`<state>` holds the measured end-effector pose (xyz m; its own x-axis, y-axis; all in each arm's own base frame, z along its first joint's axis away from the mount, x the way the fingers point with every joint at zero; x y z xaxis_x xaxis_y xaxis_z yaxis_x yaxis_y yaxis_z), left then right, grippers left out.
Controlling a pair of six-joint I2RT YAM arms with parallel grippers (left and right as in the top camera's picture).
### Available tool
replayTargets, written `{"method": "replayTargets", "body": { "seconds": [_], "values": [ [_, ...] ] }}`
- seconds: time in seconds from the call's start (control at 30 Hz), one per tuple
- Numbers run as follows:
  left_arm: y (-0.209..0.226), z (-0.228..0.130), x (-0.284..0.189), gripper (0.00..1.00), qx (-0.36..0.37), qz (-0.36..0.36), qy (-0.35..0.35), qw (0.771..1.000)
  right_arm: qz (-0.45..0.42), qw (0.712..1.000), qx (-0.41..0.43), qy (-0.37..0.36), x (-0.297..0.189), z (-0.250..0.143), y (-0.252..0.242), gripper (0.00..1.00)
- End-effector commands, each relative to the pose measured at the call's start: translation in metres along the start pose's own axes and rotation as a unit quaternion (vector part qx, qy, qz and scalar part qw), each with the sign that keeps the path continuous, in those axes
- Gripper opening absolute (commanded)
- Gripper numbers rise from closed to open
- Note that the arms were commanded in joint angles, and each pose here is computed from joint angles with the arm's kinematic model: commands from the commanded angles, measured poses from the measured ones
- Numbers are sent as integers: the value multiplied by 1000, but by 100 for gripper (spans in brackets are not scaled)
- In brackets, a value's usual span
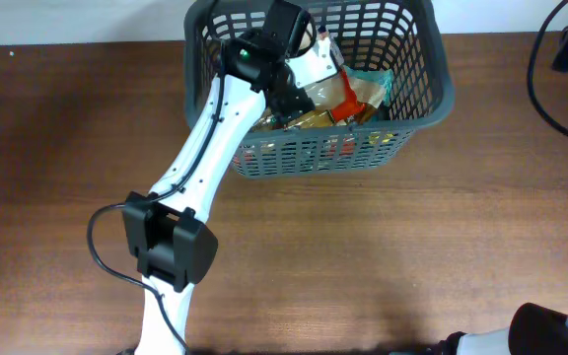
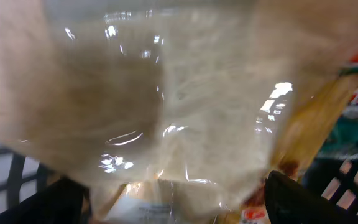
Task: Pack container
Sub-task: 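Lift the plastic bag with the left gripper over the basket, then release the plastic bag into the basket and raise the left arm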
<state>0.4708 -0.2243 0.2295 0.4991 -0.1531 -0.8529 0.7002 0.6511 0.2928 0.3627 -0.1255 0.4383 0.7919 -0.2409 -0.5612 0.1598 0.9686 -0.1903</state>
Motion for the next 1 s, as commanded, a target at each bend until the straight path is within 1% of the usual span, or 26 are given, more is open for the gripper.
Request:
{"method": "replayTargets", "body": {
  "seconds": [0.0, 0.03, 0.07, 0.17, 0.3, 0.33, 0.37, 0.4, 0.43, 0.5, 0.57, 0.63, 0.73, 0.8, 0.97],
  "values": [
    [18, 10, -66, 92, -22, 73, -37, 996, -2, 1000, 6, -6, -5, 1, -2, 99],
    [27, 9, -102, 92, -30, 89, -60, 994, -2, 1000, 6, -6, -5, 1, -2, 99],
    [33, 7, -121, 92, -40, 97, -74, 992, -2, 1000, 6, -6, -5, 1, -2, 99],
    [54, -4, -174, 92, -89, 127, -116, 981, -2, 1000, 6, -6, -5, 1, -2, 99],
    [86, -31, -233, 92, -133, 176, -154, 963, -2, 1000, 6, -6, -5, 1, -2, 99],
    [97, -41, -248, 93, -153, 192, -163, 956, -2, 1000, 6, -6, -5, 1, -2, 99],
    [107, -51, -262, 100, -176, 207, -171, 947, -2, 1000, 6, -6, -5, 1, -2, 99],
    [117, -61, -274, 99, -200, 221, -177, 938, -2, 1000, 6, -6, -5, 1, -2, 99],
    [137, -86, -295, 99, -259, 250, -186, 914, -2, 1000, 6, -6, -5, 1, -2, 99],
    [154, -109, -308, 99, -332, 268, -190, 884, -2, 1000, 6, -6, -5, 1, -2, 99],
    [168, -135, -311, 99, -398, 279, -180, 855, -2, 1000, 6, -6, -5, 1, -2, 99],
    [180, -159, -311, 99, -442, 292, -161, 833, -2, 1000, 6, -6, -5, 1, -2, 99],
    [194, -185, -312, 99, -465, 311, -139, 817, -2, 1000, 6, -6, -5, 1, -2, 99],
    [199, -194, -315, 99, -474, 320, -134, 809, -2, 1000, 6, -6, -5, 1, -2, 99],
    [202, -199, -316, 99, -478, 324, -132, 806, -2, 1000, 6, -6, -5, 1, -2, 99]
  ]
}}
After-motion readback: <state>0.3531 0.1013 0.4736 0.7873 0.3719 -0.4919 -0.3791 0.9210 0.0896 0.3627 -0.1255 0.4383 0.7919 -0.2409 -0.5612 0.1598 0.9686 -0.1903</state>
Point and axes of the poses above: each gripper's point midway between its finger pads, its own x axis out along the fingers, its own y axis along the line the jaws close on, z = x × y, the point moved 4 cm from there along -x, back along the fingers, and after that the axes turned 15 degrees about -x, right-handed, at the moved point
